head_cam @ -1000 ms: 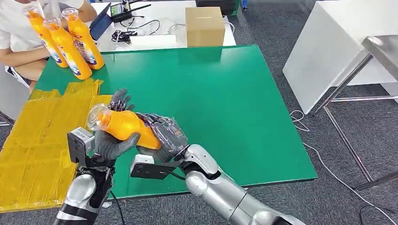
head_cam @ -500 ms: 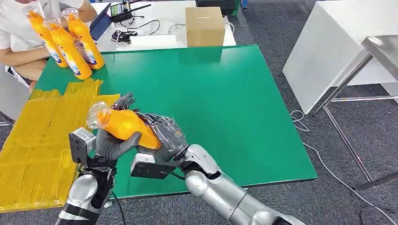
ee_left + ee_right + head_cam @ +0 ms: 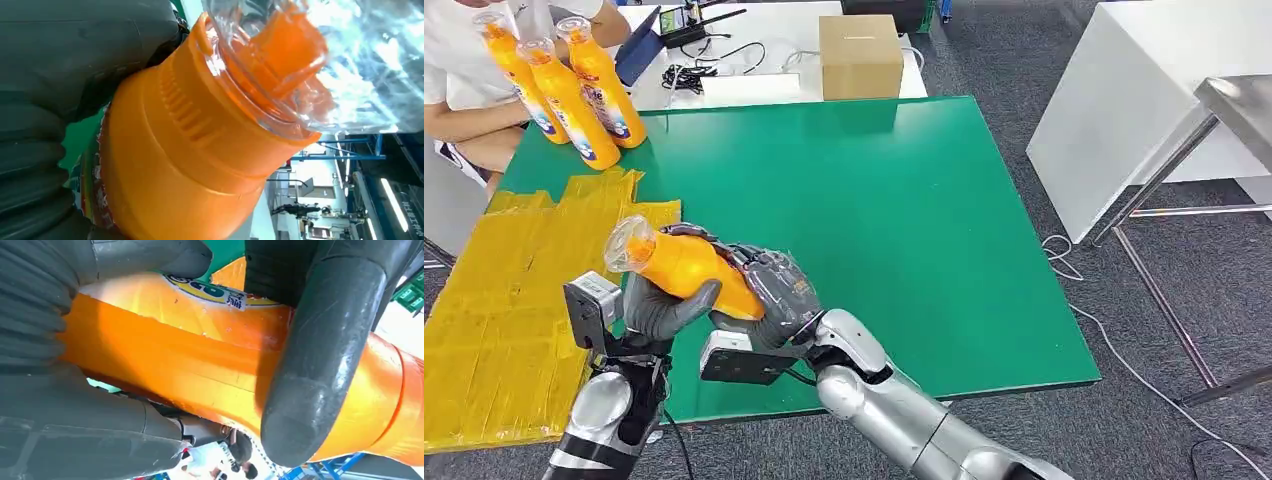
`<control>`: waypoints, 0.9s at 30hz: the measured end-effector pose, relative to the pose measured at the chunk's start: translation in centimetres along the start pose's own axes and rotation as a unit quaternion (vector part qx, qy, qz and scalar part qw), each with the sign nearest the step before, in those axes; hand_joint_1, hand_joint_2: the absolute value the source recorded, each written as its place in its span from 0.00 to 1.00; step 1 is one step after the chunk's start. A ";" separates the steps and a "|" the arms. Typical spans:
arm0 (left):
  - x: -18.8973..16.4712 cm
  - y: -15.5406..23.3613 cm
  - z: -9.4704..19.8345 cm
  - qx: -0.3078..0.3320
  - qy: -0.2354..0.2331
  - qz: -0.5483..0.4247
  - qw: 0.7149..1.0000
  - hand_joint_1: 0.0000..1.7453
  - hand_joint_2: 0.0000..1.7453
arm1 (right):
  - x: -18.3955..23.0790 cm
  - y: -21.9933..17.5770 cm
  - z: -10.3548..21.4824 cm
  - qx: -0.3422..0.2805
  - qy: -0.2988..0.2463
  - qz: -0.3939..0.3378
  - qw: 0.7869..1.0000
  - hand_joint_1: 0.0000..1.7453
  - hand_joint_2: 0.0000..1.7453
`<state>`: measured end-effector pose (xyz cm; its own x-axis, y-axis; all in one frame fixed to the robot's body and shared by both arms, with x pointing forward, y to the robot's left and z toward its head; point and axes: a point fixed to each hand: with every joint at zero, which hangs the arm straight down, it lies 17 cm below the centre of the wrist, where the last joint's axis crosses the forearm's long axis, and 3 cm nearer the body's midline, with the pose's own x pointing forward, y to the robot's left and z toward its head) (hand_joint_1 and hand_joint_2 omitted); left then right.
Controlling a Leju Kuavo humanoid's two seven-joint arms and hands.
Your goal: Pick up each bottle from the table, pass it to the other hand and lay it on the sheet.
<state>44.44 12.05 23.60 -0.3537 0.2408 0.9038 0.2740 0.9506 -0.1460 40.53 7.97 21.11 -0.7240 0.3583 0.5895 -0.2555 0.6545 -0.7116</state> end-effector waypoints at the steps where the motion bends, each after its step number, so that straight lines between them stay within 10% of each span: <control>1: 0.0 0.0 0.0 0.000 0.000 0.000 1.000 1.00 1.00 | 0.0 0.0 0.0 0.000 0.000 0.000 1.000 1.00 1.00; 2: 0.0 0.0 0.0 0.001 0.000 0.001 1.000 1.00 1.00 | 0.0 0.0 0.0 -0.001 0.000 0.000 1.000 0.86 1.00; 6: 0.0 0.1 0.0 0.003 0.000 0.005 1.000 1.00 1.00 | 0.0 -0.5 -0.1 -0.012 0.000 -0.001 1.000 0.86 1.00; 8: 0.0 0.0 0.0 0.003 -0.001 0.006 1.000 1.00 1.00 | 0.0 -0.6 -0.1 -0.015 0.000 -0.001 1.000 0.00 1.00; 27: -0.7 2.5 0.1 0.042 0.011 0.013 0.999 1.00 1.00 | 2.1 -4.5 -0.3 -0.101 -0.027 -0.014 0.994 0.00 1.00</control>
<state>45.25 14.23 22.51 -0.3279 0.2624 0.9075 0.2058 0.9574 -0.2025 40.34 5.98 25.64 -0.7535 0.3048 0.5826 -0.1462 0.7862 -0.6004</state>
